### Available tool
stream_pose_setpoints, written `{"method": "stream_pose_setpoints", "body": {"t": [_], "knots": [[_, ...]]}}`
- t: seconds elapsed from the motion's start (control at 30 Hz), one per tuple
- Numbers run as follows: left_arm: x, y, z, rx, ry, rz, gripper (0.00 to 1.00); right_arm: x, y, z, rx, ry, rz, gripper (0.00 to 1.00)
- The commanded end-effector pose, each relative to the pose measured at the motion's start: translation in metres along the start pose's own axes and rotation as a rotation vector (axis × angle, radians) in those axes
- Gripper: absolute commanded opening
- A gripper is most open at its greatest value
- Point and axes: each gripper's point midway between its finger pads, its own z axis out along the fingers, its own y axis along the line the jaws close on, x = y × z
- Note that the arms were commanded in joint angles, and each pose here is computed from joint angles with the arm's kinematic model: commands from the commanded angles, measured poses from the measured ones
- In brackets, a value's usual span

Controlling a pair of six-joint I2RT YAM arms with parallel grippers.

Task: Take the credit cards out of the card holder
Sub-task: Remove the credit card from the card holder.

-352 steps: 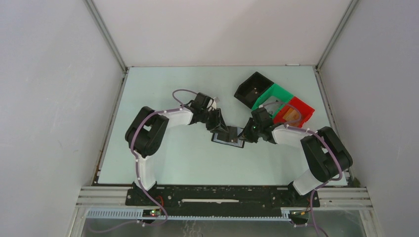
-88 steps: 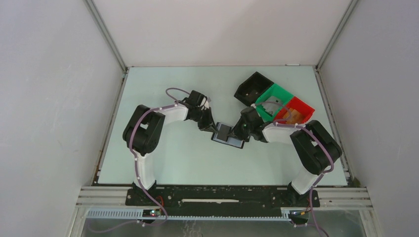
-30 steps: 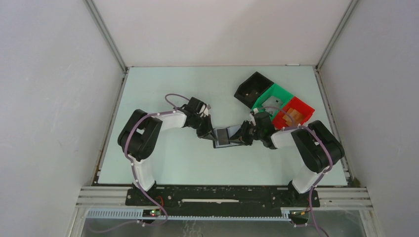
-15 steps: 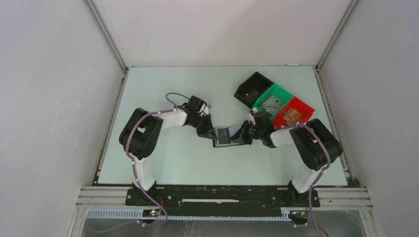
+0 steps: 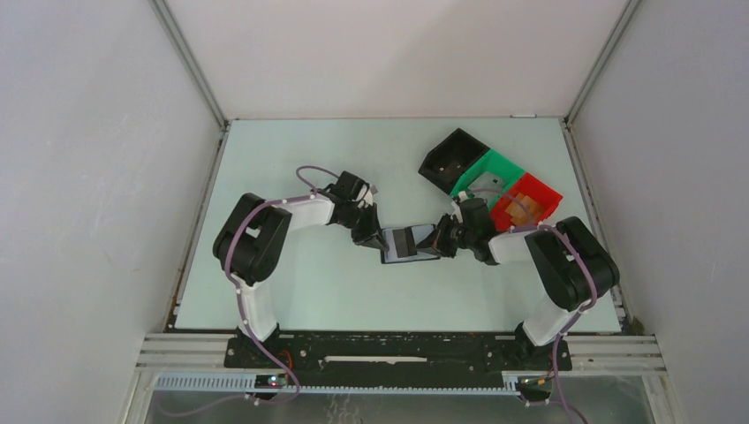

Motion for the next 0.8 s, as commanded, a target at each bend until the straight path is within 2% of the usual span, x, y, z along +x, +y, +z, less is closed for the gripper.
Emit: {"method": "stream_pose_setpoints", "body": {"t": [0.0, 0.03, 0.13, 0.2, 0.37, 0.77], "knots": [[-0.011, 0.016, 0.005, -0.063, -0.018, 0.030, 0.00, -0.004, 0.009, -0.004, -0.042, -0.019, -0.044, 0.00], [-0.012, 0.015, 0.005, -0.061, -0.016, 0.034, 0.00, -0.004, 0.011, -0.004, -0.055, -0.018, -0.046, 0.03], [-0.013, 0.013, 0.004, -0.058, -0.015, 0.045, 0.00, -0.007, 0.017, -0.004, -0.080, -0.024, -0.047, 0.26], [-0.012, 0.013, 0.004, -0.059, -0.013, 0.048, 0.00, -0.010, 0.017, -0.004, -0.087, -0.028, -0.043, 0.32], [-0.011, 0.013, 0.005, -0.056, -0.006, 0.048, 0.00, -0.014, 0.020, -0.002, -0.107, -0.024, -0.041, 0.36], [-0.010, 0.011, 0.005, -0.045, 0.002, 0.051, 0.00, -0.011, 0.022, 0.016, -0.111, 0.016, -0.041, 0.36]]}}
